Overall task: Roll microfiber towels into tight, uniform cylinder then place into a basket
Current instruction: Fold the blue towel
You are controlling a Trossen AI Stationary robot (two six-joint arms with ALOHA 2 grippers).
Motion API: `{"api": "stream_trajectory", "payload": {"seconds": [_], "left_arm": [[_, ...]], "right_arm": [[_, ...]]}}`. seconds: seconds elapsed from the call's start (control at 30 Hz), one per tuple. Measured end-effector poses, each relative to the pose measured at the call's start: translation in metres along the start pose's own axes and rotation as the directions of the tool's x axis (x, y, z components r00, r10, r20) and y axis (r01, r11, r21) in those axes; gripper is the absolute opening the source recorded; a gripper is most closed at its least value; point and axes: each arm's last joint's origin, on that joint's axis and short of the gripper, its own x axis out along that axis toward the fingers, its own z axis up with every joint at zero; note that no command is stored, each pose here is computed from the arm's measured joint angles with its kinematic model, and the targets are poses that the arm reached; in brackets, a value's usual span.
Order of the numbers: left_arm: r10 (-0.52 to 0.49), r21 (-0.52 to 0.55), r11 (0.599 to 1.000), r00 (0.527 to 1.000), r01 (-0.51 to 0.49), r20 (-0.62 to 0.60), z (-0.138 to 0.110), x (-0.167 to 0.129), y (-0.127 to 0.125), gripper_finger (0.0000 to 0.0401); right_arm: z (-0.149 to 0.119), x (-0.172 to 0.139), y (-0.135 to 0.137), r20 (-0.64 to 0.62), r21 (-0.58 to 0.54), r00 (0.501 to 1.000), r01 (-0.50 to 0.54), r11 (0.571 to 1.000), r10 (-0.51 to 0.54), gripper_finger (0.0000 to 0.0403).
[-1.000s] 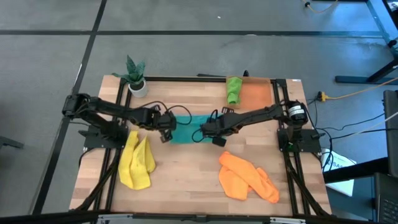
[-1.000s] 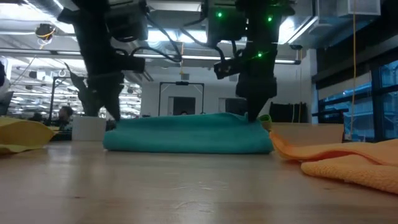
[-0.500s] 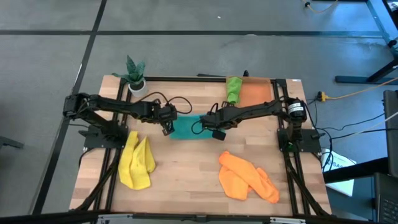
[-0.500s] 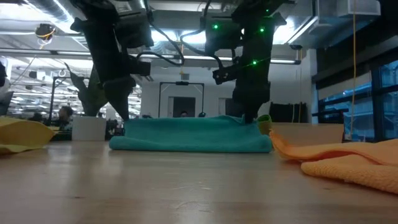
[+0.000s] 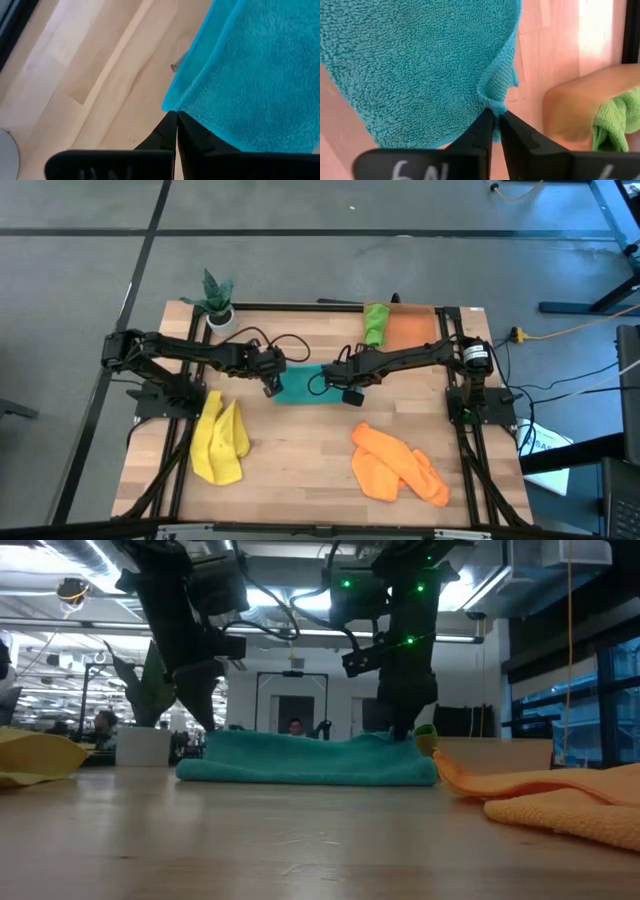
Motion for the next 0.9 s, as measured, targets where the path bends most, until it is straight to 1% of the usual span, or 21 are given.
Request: {"api": "stream_trajectory", "payload": {"seconds": [0.17,0.37,0.47,0.53,0.6,0.63,0.7,0.73,0.8,0.9], "left_arm": [[0.007,-0.006,1.000,1.000,-0.007,0.013,0.001,0.000,0.000,0.0027],[0.018,-0.014,1.000,1.000,-0.017,0.017,0.002,0.001,0.002,0.0072],[0.020,-0.026,0.999,1.000,-0.019,0.022,0.003,0.001,0.003,0.0084],[0.010,-0.028,1.000,1.000,-0.010,0.018,0.003,0.001,0.003,0.0086],[-0.033,-0.023,0.999,0.999,0.033,0.005,0.002,0.001,0.001,0.0084],[-0.063,-0.020,0.998,0.998,0.063,0.000,0.002,0.000,-0.001,0.0083],[-0.124,0.011,0.992,0.992,0.124,0.010,0.003,0.000,-0.005,0.0081],[-0.150,0.037,0.988,0.989,0.149,0.022,0.005,-0.001,-0.006,0.0081],[-0.177,0.101,0.980,0.983,0.171,0.051,0.008,-0.001,-0.007,0.0082],[-0.193,0.168,0.970,0.978,0.178,0.076,0.012,0.003,-0.007,0.0083]], "right_arm": [[0.000,0.000,0.000,0.000,0.003,1.000,0.000,1.000,0.000,0.0068],[0.000,0.000,-0.001,0.003,0.002,1.000,0.017,1.000,-0.017,0.0119],[0.001,0.000,0.000,0.008,0.009,1.000,0.006,1.000,-0.007,0.0142],[0.003,0.000,0.002,0.020,0.020,0.998,-0.058,0.998,0.057,0.0152],[0.008,0.000,0.005,0.053,0.036,0.985,-0.167,0.985,0.165,0.0155],[0.011,-0.001,0.008,0.078,0.040,0.969,-0.236,0.971,0.232,0.0156],[0.018,-0.004,0.013,0.140,0.034,0.919,-0.376,0.926,0.368,0.0156],[0.022,-0.005,0.014,0.177,0.031,0.893,-0.425,0.904,0.414,0.0157],[0.030,-0.008,0.017,0.249,0.020,0.851,-0.482,0.876,0.463,0.0157],[0.032,-0.010,0.018,0.276,0.019,0.840,-0.490,0.871,0.467,0.0157]]}}
